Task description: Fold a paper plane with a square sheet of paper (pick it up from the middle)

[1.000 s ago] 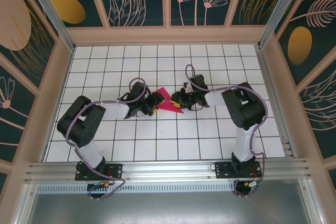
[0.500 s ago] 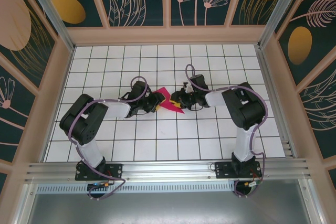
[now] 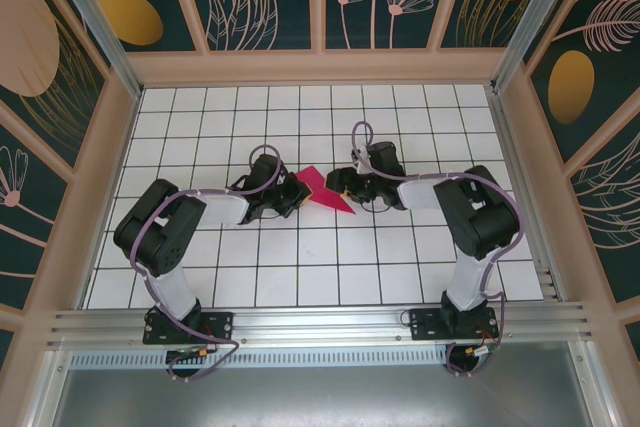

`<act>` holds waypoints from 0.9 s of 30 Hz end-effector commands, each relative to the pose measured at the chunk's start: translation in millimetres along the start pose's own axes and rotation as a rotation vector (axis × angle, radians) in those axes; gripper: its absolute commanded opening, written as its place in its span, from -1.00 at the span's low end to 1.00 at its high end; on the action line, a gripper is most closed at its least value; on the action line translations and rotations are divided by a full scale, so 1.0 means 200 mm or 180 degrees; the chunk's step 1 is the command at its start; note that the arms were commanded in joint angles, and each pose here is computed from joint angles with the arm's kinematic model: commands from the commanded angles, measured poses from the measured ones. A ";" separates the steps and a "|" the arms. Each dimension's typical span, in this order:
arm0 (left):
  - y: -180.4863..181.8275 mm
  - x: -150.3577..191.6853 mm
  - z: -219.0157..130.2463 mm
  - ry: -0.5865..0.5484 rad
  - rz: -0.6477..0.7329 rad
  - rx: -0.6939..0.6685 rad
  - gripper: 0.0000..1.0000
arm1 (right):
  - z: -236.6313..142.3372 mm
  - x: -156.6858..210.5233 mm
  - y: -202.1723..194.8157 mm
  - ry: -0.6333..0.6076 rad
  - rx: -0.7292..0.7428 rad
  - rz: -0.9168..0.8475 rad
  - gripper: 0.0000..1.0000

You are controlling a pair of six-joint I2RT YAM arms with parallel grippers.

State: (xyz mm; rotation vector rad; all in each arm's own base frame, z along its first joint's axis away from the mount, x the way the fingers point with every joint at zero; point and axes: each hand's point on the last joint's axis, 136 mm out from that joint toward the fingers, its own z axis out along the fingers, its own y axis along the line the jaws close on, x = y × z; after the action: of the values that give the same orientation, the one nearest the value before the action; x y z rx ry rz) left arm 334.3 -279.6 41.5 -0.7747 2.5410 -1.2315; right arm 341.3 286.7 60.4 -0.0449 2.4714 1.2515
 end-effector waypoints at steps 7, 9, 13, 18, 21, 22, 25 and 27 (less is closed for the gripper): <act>-0.07 0.02 -0.06 0.0077 0.0205 -0.0136 -0.94 | -0.10 -0.08 0.12 -0.0523 0.0282 -0.1940 0.10; -0.06 0.03 -0.07 0.0127 0.0223 -0.0141 -0.94 | -0.09 -0.08 0.12 -0.0520 0.0300 -0.2152 0.14; -0.03 0.04 -0.08 0.0259 0.0236 -0.0144 -0.94 | -0.06 0.07 0.23 -0.0538 0.0147 -0.2949 0.20; -0.03 0.03 -0.14 0.0336 0.0257 -0.0104 -0.95 | -0.05 0.14 0.27 -0.0557 0.0059 -0.3214 0.21; -0.03 0.02 -0.15 0.0372 0.0218 -0.0079 -0.95 | -0.01 0.20 0.27 -0.0516 0.0135 -0.3422 0.20; -0.03 0.02 -0.15 0.0387 0.0210 -0.0067 -0.95 | 0.00 0.21 0.27 -0.0518 0.0183 -0.3488 0.19; -0.04 0.01 -0.15 0.0396 0.0181 -0.0067 -0.95 | 0.03 0.25 0.28 -0.0501 0.0236 -0.3655 0.17; -0.04 0.01 -0.15 0.0409 0.0167 -0.0075 -0.95 | 0.05 0.25 0.29 -0.0525 0.0257 -0.3741 0.13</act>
State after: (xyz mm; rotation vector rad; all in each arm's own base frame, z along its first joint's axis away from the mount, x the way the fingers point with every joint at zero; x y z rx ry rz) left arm 327.5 -264.5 61.6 -0.6704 2.6394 -1.2571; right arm 281.5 331.9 77.5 -1.0859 1.8552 0.6534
